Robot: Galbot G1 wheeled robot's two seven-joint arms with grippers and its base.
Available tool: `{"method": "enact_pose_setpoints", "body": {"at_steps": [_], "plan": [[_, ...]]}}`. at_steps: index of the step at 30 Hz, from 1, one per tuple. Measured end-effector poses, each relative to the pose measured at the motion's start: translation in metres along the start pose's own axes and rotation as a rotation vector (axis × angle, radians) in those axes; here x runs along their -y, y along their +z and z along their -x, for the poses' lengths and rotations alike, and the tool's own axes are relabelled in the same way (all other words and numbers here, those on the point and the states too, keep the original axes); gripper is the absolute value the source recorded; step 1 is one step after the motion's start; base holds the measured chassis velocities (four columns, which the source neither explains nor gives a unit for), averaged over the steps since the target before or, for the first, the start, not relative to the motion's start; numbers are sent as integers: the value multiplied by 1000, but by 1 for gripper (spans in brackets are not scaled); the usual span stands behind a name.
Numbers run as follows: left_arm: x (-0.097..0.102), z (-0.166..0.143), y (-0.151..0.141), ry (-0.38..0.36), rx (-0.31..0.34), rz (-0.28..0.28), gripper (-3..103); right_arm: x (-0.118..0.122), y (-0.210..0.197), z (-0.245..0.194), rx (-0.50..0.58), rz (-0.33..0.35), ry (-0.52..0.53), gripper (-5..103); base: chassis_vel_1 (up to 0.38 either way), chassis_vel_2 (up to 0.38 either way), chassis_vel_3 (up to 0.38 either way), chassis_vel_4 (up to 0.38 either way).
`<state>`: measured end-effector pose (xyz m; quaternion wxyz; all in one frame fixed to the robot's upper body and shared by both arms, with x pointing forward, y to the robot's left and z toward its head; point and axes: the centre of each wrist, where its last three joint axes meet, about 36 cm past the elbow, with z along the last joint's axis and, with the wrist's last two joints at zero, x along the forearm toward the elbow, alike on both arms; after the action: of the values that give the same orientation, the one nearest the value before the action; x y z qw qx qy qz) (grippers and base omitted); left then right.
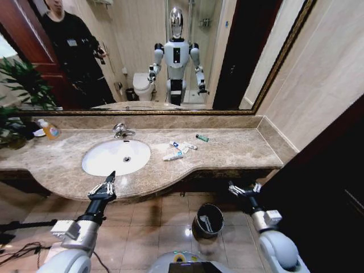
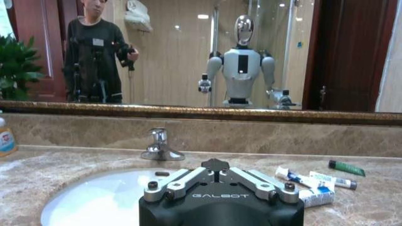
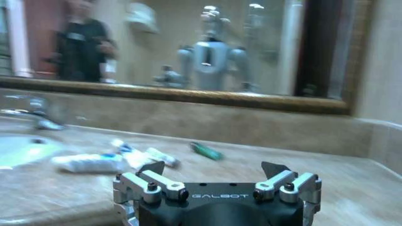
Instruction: Pick up the trash from the sink and place it in the trash bin.
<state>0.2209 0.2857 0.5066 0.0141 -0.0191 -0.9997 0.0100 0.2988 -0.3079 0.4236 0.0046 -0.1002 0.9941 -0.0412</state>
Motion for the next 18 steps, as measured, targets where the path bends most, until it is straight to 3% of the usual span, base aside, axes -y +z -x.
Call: {"method": "enact_pose_setpoints", "body": {"at_steps": [1, 2, 5, 12, 18], "plan": [[0, 0, 0, 0, 0, 0, 0, 7, -6, 12, 14, -7, -66, 100, 0, 0, 0, 0], [0, 0, 0, 0, 0, 0, 0, 7, -6, 12, 14, -7, -66, 100, 0, 0, 0, 0], [0, 0, 0, 0, 0, 0, 0, 24, -19, 40, -5, 7, -246, 100, 0, 0, 0, 0], [0, 0, 0, 0, 0, 0, 0, 32, -24, 73, -48, 25, -397, 100, 0, 0, 0, 0], [0, 0, 0, 0, 0, 0, 0, 20, -30, 128, -53, 4, -510, 100, 0, 0, 0, 0]]}}
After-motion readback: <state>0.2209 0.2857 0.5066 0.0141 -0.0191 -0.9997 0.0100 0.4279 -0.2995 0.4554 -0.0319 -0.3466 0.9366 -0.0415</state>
